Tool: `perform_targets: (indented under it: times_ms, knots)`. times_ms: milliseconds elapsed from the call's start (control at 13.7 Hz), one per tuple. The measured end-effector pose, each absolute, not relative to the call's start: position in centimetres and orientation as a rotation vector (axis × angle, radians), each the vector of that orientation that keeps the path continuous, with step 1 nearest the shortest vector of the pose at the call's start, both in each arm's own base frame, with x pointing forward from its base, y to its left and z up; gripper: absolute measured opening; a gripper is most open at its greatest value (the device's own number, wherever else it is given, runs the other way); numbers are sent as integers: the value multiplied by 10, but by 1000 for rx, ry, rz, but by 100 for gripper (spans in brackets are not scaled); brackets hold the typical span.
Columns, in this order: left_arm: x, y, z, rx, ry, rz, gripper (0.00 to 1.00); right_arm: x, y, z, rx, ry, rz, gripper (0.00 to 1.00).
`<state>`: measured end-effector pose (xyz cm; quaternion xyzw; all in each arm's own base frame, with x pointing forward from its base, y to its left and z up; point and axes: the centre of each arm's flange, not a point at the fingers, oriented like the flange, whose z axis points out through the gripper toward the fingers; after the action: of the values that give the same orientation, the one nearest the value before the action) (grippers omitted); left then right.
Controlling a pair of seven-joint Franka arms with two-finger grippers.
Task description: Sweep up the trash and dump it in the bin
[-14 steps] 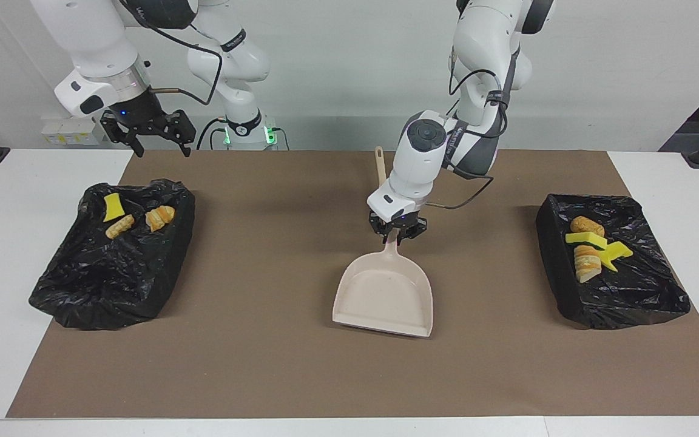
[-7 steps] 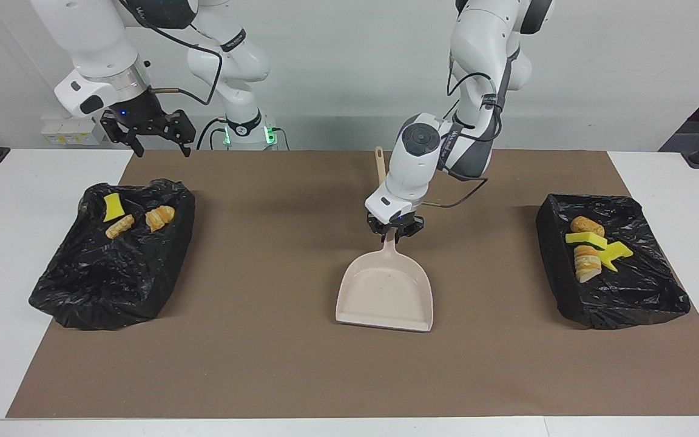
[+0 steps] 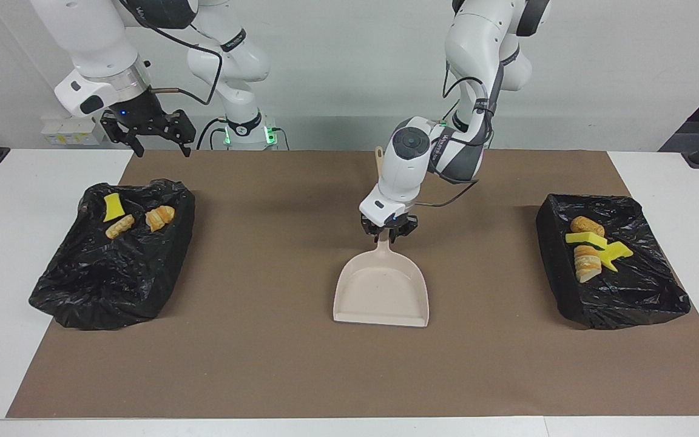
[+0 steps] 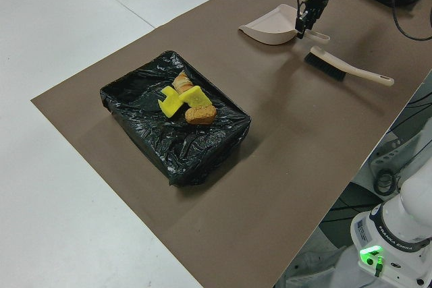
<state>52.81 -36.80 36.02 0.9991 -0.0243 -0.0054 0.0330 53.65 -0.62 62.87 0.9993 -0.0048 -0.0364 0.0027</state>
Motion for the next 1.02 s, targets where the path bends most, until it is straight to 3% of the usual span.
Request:
perform_targets:
  times_ms: [219,291,583,1020]
  knots:
    - [549,-329,384,3072,41,6,96,536,-6,629,3134,-15,-114,100]
    - [556,-313,395,3068,81,18,100,536,-6,629,3134,-15,-114,100]
    - [576,-238,431,3075,211,0,100,536,-6,629,3134,-15,-114,100]
    - [584,-110,478,3094,-82,-50,100,536,-6,629,3134,-15,-114,100]
